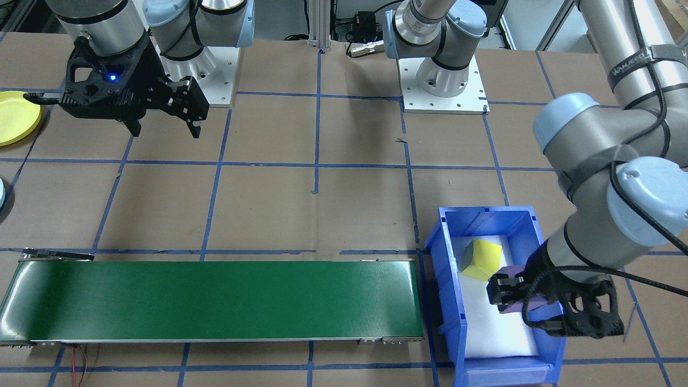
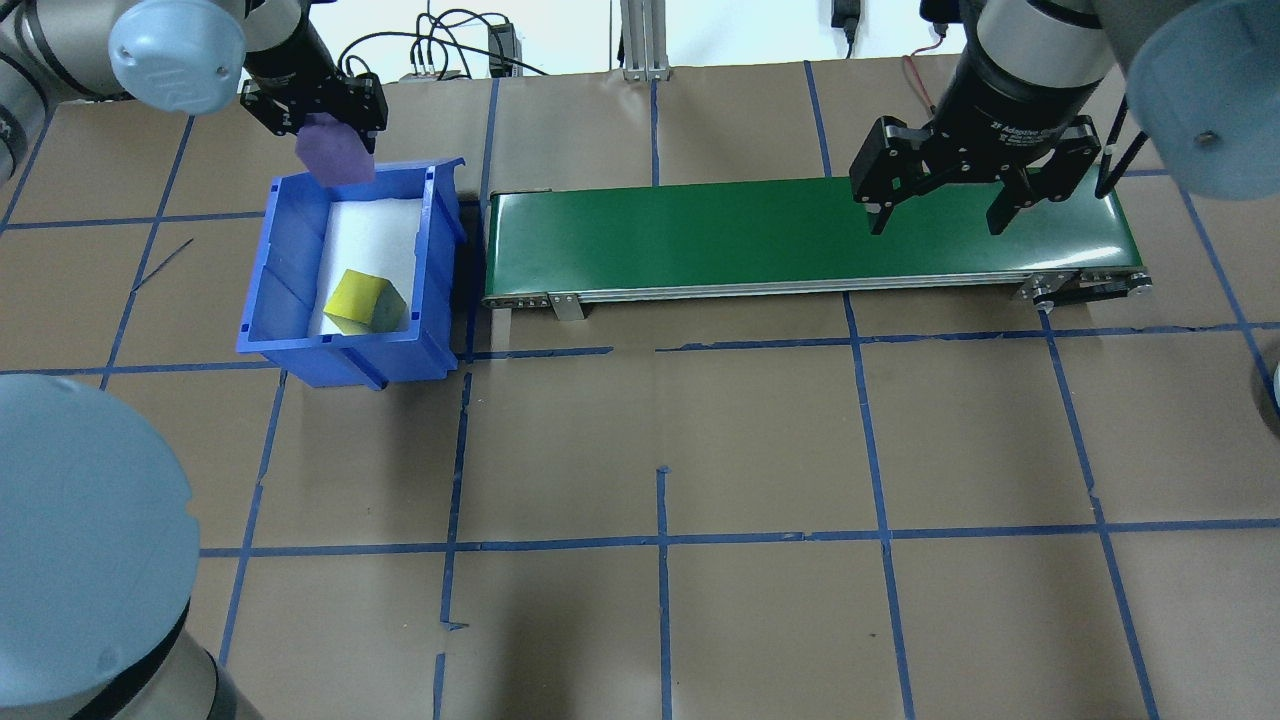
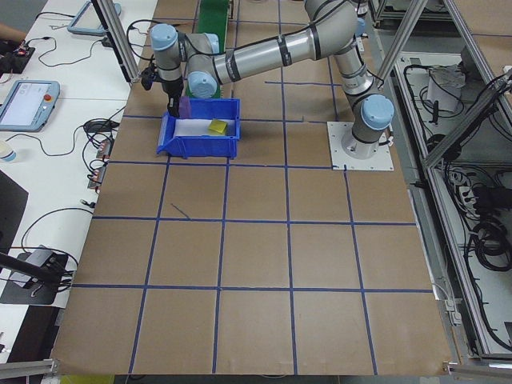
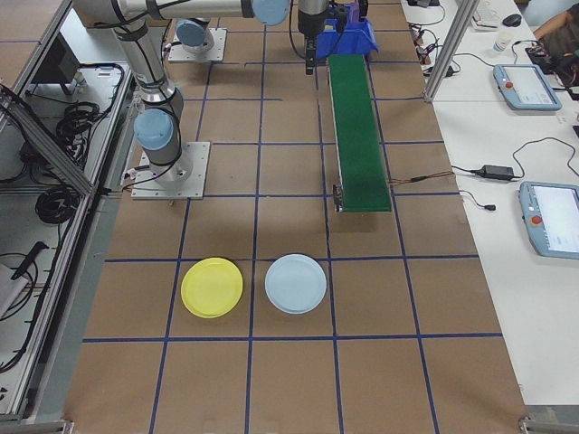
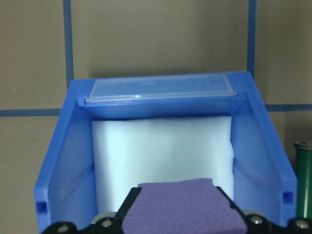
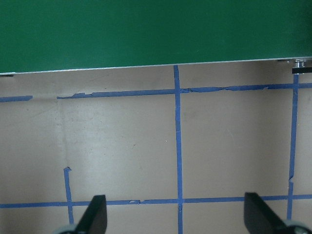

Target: Move block left to right into plate

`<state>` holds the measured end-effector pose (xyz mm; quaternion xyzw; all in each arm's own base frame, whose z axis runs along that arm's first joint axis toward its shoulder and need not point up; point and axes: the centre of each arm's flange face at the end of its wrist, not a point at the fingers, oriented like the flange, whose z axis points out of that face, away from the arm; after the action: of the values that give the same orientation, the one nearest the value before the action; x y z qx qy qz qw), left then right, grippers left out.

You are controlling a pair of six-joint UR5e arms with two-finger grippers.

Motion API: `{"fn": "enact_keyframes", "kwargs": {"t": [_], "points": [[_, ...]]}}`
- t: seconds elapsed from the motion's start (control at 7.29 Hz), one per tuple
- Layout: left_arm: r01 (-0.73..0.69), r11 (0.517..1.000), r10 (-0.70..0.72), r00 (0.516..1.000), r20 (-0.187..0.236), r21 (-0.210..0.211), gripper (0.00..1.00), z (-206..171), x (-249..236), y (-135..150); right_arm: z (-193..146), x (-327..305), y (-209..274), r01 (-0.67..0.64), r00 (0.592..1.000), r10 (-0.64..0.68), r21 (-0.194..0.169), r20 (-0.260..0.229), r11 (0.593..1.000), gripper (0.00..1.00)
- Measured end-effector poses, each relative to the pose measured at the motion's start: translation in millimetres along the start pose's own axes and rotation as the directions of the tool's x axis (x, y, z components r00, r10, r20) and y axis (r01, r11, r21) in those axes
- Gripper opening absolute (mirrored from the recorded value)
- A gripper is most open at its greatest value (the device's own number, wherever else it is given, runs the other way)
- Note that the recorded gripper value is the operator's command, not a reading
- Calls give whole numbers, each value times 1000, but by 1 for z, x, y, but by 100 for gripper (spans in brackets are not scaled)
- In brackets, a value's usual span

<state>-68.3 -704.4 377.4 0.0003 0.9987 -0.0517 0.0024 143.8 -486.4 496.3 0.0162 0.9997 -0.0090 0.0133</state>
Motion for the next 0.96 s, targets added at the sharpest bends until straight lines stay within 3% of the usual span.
{"fn": "enact_keyframes", "kwargs": {"t": [0.27,0.55,0.96], "points": [[-18,999,18,1000,-15,28,42,5,96,9,0,0,0,-1,1000,1,0,0,1000,100],[-71,997,72,997,-27,37,38,50,173,16,0,0,0,0,1000,0,0,0,1000,100],[-91,996,91,996,-24,-13,39,111,199,37,0,0,0,0,1000,0,0,0,1000,100]]}}
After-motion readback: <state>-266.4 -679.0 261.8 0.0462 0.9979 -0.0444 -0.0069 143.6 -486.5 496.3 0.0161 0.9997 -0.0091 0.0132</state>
